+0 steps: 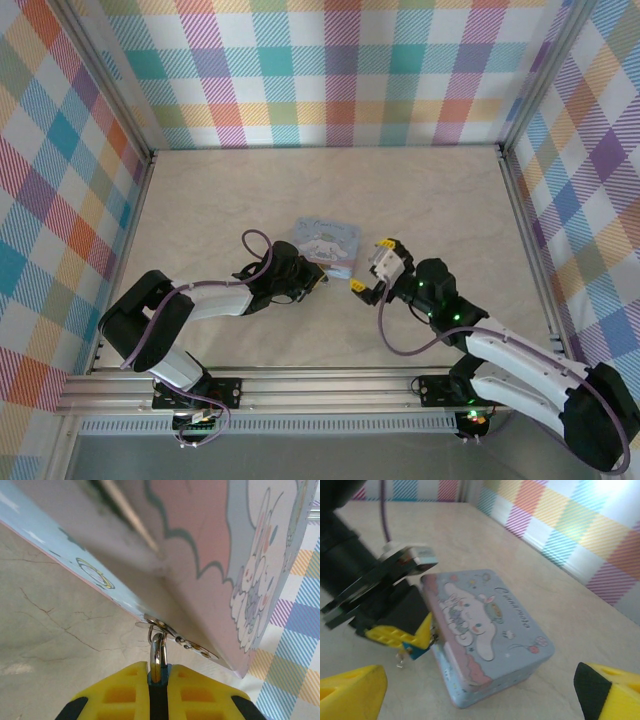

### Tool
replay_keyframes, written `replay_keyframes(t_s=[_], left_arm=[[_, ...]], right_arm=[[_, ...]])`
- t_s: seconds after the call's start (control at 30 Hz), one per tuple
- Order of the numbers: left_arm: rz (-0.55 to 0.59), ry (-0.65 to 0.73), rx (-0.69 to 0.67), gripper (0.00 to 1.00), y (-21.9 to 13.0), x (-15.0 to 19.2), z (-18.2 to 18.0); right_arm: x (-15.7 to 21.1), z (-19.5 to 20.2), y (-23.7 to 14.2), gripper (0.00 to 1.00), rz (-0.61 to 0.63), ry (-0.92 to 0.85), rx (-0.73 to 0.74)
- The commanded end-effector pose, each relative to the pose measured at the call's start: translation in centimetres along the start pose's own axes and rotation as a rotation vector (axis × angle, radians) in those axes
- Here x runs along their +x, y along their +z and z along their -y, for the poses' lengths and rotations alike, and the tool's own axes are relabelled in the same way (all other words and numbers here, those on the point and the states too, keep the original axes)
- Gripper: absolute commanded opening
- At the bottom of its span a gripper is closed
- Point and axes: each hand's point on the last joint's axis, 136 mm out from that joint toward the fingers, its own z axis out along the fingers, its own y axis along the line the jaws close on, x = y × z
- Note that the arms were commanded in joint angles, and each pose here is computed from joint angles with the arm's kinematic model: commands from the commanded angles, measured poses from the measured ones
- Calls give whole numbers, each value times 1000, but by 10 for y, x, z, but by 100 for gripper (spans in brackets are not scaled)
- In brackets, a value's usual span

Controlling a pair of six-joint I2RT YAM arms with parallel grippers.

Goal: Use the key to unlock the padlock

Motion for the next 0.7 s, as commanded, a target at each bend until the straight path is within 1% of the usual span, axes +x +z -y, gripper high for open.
replay_keyframes(t_s=[0.0, 0.3, 0.43, 0.67], left_arm=[[-26, 15, 20, 0, 1, 8, 12], [-29, 13, 20, 0, 2, 8, 12], [-28, 9, 22, 0, 2, 8, 13], [-33, 6, 20, 0, 3, 9, 12]], right_arm=[[-3, -16, 4, 97, 27, -159, -44], [18, -52, 21, 98, -84, -302, -125], [24, -67, 32, 95, -125, -300, -158], [29, -87, 52, 93, -151, -299, -184]])
